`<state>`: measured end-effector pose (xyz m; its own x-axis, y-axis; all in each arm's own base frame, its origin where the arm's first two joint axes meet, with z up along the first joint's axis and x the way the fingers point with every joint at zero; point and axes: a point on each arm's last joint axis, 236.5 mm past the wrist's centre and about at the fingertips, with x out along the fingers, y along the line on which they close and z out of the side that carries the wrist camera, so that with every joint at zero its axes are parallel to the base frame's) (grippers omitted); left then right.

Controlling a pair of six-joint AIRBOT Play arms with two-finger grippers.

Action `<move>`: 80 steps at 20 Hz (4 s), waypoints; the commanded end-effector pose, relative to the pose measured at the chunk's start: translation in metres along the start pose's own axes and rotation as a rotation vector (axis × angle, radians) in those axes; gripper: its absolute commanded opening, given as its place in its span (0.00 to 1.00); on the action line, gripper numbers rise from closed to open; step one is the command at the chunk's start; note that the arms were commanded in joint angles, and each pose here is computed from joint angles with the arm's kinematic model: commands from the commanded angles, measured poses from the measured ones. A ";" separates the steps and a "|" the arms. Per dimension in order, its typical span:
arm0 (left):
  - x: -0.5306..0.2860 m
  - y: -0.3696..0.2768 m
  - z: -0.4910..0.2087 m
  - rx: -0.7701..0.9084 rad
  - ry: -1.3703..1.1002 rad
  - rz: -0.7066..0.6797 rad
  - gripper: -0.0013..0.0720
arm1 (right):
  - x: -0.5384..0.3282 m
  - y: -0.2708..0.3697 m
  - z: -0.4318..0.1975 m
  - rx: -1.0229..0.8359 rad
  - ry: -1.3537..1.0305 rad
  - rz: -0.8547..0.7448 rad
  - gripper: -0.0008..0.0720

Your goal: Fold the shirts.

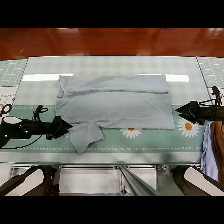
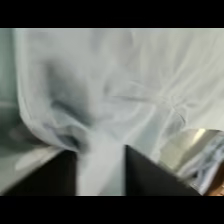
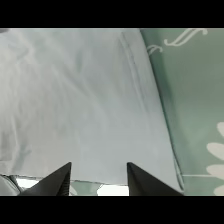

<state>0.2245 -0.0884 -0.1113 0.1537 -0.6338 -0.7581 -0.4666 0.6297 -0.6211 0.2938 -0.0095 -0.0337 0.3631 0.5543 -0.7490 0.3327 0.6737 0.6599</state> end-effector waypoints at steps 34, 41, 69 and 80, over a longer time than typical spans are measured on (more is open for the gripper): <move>-0.036 -0.102 0.096 0.230 -0.139 -0.056 0.04 | 0.041 0.025 0.061 -0.072 0.038 0.056 0.05; -0.032 -0.140 0.192 0.205 -0.156 -0.086 0.04 | 0.058 0.046 0.133 -0.104 -0.014 0.057 0.05; -0.101 -0.177 0.268 0.408 -0.249 0.039 0.71 | -0.002 0.046 0.225 -0.093 -0.182 0.109 0.58; -0.109 -0.131 0.159 0.418 -0.385 0.141 0.71 | 0.083 0.010 0.172 0.166 -0.092 0.177 0.58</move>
<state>0.4273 -0.0252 0.0283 0.4476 -0.3893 -0.8050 -0.1320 0.8616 -0.4900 0.4665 -0.0673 -0.0651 0.4923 0.5656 -0.6616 0.3726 0.5500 0.7474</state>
